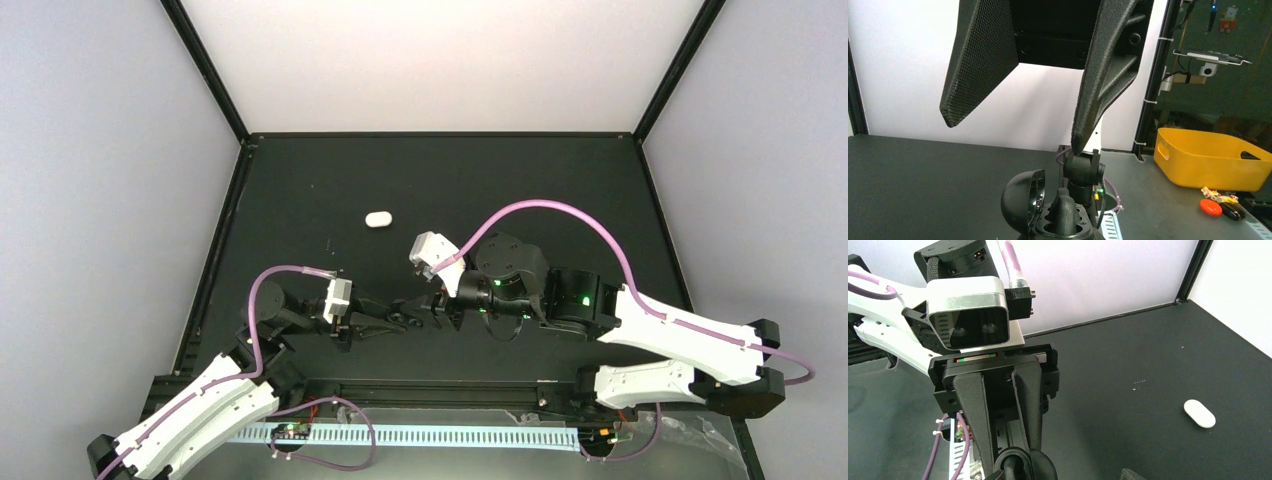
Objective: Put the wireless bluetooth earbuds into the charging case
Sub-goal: Place the earbud in the charging case.
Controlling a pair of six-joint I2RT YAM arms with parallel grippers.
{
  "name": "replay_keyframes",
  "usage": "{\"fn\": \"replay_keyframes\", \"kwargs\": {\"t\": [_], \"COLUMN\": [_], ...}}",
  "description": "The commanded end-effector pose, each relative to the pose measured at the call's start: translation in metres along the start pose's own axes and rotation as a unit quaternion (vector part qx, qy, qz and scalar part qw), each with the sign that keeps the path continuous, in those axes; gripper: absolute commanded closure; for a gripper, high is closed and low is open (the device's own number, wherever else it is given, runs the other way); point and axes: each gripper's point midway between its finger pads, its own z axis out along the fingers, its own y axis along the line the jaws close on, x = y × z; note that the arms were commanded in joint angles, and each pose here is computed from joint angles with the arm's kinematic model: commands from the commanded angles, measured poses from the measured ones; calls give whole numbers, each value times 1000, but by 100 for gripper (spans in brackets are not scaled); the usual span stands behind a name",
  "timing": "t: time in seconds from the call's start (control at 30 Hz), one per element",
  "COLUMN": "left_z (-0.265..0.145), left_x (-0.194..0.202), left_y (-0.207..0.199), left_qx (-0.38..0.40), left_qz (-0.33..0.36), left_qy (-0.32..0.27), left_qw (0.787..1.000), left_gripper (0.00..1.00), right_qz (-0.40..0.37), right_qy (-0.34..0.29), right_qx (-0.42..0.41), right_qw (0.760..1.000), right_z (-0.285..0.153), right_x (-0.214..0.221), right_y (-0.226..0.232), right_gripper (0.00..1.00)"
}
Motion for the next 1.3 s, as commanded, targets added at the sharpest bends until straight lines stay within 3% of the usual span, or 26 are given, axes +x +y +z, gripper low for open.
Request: {"fn": "replay_keyframes", "kwargs": {"t": [0.0,1.03,1.27], "left_z": [-1,-3,-2], "left_x": [-20,-21,-21], "left_y": [-7,-8,-8], "left_qx": [6,5,3], "left_qz": [28,30,31], "left_qy": [-23,-25,-24], "left_qw": [999,999,999], "left_gripper": [99,99,99], "right_qz": [2,6,19], "right_qy": [11,53,15], "right_qx": [5,12,12], "right_qw": [1000,998,1000], "right_z": [4,18,4], "right_x": [6,30,10], "right_y": [-3,-5,-5], "right_gripper": [40,40,39]}}
